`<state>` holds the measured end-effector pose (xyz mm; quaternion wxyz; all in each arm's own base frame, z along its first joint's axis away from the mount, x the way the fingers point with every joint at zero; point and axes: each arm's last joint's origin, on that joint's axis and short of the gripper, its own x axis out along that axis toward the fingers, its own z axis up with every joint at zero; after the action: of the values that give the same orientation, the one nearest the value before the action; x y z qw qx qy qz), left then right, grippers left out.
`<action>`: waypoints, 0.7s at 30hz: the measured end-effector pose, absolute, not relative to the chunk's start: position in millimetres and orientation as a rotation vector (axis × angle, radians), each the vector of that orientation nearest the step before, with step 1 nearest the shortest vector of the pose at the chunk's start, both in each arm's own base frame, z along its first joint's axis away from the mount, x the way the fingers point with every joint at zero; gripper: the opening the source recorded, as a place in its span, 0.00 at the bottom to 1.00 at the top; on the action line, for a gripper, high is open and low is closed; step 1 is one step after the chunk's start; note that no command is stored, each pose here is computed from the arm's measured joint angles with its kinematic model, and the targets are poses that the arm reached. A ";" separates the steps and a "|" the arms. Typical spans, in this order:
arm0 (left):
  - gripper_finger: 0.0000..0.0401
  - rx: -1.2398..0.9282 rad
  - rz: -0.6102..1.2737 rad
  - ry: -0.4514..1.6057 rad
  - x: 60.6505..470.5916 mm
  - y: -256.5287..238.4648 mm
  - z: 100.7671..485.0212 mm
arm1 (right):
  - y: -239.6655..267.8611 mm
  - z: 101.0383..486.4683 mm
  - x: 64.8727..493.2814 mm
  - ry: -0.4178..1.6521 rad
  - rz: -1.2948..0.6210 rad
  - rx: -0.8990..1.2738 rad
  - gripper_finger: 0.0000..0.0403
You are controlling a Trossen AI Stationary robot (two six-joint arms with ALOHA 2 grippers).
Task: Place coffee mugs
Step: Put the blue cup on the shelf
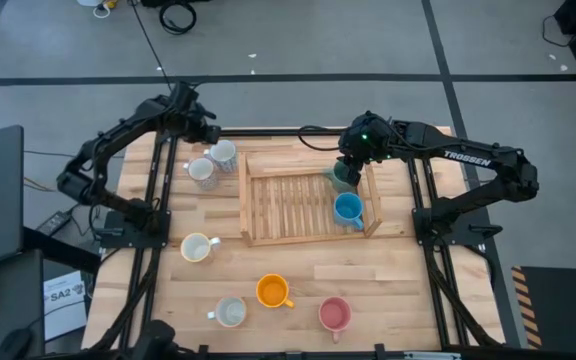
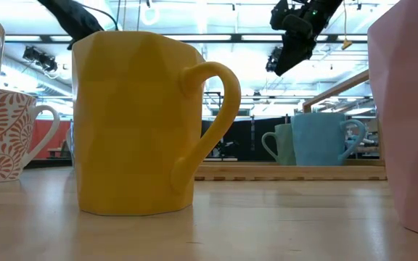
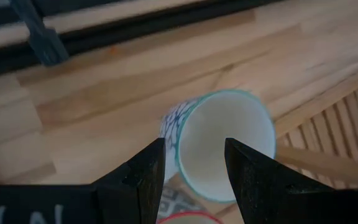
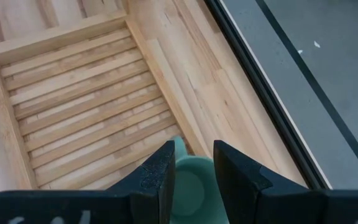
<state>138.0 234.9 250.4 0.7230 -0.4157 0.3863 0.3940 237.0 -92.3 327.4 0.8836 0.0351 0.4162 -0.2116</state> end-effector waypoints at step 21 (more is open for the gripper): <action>0.43 -0.916 0.866 1.017 162.4 238.6 216.8 | -92.3 327.4 237.0 0.866 -0.441 0.073 0.29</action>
<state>162.4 238.6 216.8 0.6897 -0.4094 0.4547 0.3872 237.0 -92.3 327.4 0.8836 0.0348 0.4162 -0.2118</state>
